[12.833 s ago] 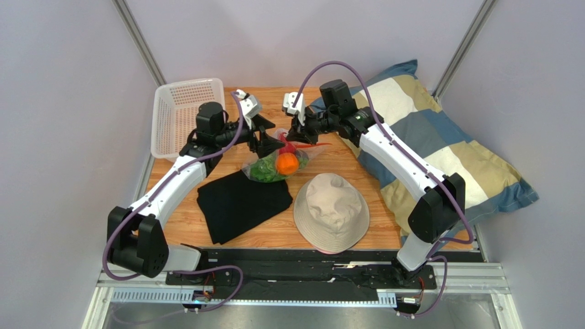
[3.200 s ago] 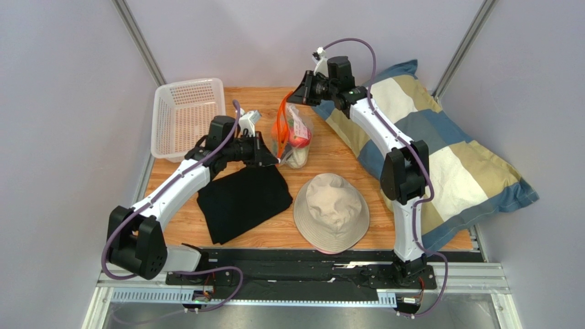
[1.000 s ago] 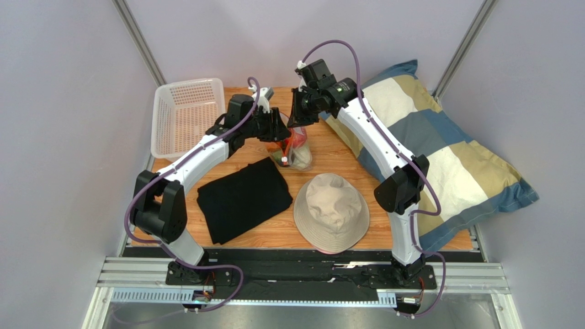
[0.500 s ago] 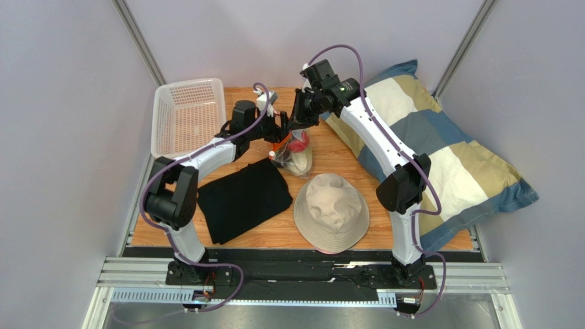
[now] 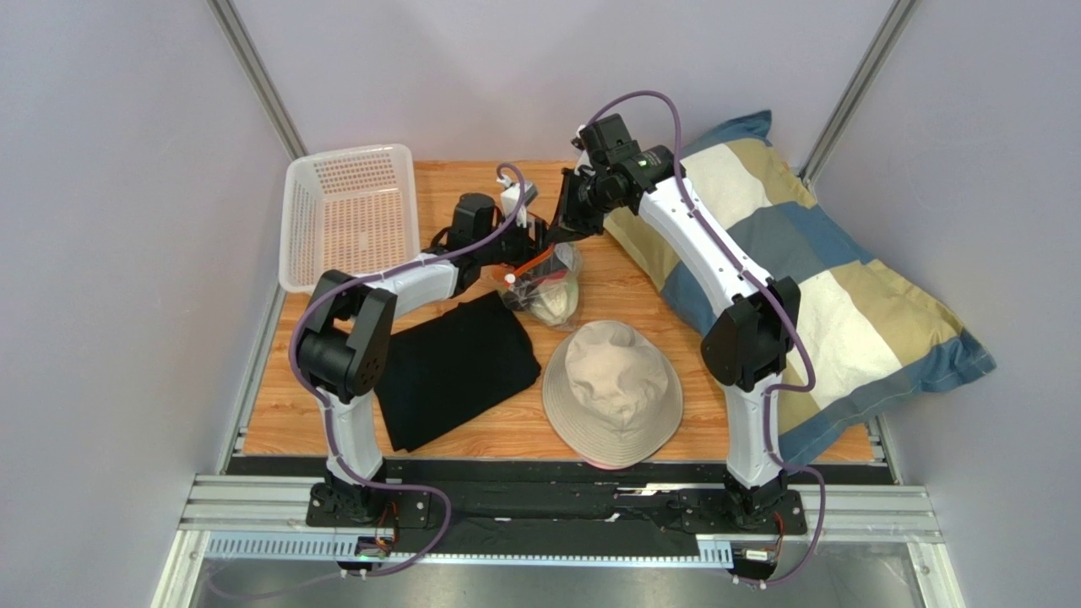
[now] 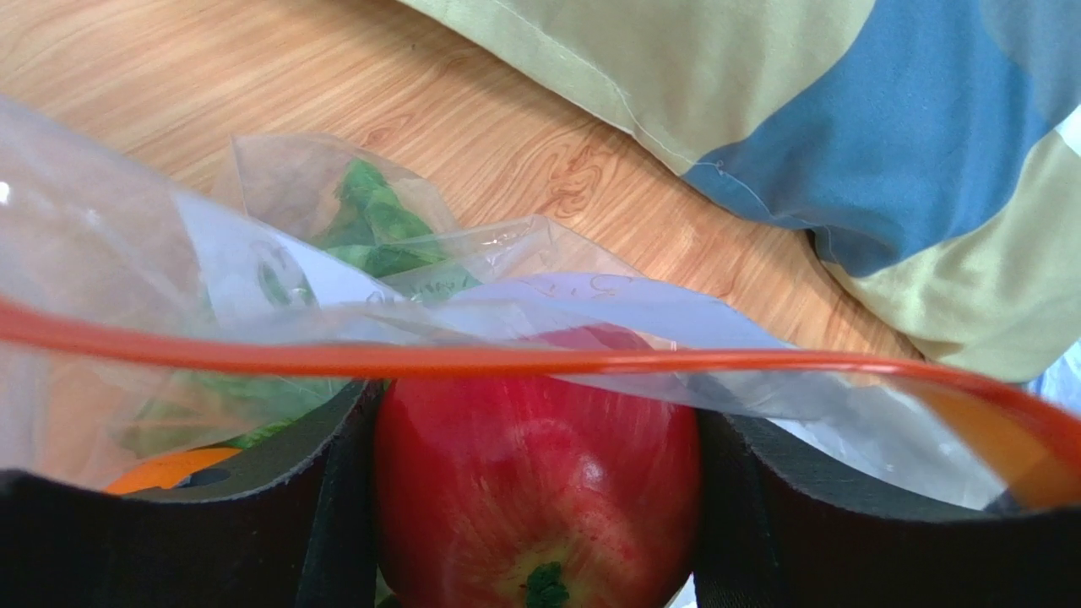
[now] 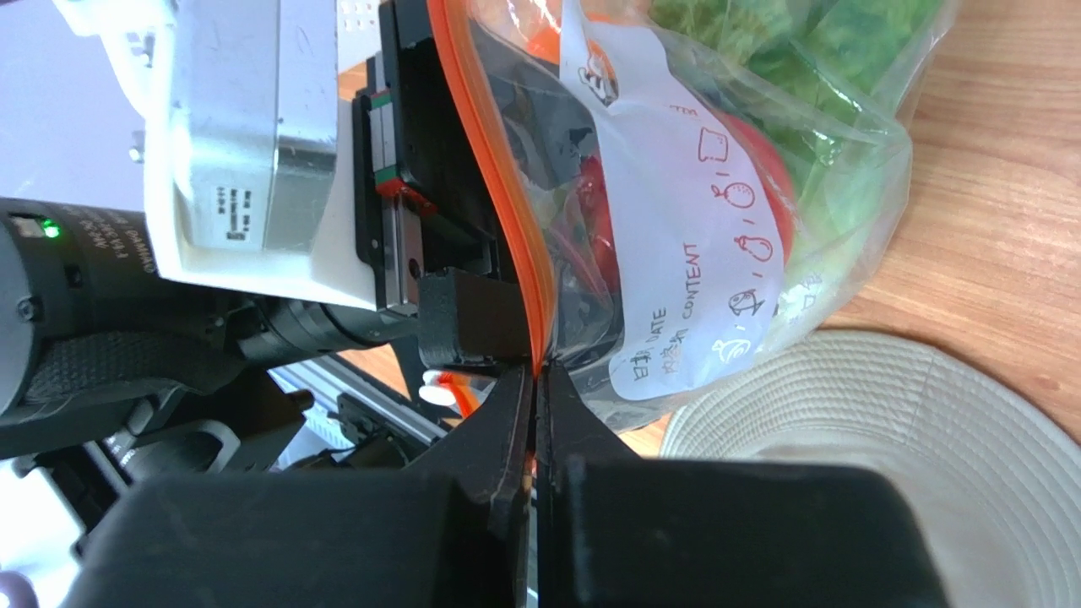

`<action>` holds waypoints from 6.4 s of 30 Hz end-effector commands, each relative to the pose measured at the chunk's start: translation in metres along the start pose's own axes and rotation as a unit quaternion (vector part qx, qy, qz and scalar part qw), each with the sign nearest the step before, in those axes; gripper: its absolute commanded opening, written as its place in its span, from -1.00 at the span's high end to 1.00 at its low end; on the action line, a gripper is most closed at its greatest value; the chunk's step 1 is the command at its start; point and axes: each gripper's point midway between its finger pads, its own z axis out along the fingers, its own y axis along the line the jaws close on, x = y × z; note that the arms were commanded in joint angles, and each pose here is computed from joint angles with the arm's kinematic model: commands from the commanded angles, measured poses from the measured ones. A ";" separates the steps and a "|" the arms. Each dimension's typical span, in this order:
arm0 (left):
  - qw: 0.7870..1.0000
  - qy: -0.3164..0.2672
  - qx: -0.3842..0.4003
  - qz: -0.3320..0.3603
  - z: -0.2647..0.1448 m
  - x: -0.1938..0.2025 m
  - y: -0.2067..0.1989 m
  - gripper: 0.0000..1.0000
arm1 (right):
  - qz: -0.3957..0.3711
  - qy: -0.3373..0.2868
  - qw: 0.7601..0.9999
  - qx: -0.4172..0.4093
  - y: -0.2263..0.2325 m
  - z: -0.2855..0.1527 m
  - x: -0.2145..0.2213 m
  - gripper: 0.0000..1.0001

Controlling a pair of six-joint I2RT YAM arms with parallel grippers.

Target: Open the zip-top bag and remove the fake food

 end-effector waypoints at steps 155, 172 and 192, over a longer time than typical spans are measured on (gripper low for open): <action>0.973 0.138 -0.184 -0.026 -0.099 -0.038 -0.053 1.00 | -0.102 -0.095 0.972 0.190 -0.069 -0.023 0.005 1.00; 0.956 0.246 -0.151 -0.048 -0.030 0.063 -0.004 -0.40 | -0.028 -0.026 0.995 0.088 -0.034 0.016 0.024 1.00; 0.952 0.219 -0.215 0.005 -0.033 0.071 0.010 0.43 | -0.046 -0.041 0.986 0.156 -0.082 0.002 0.036 1.00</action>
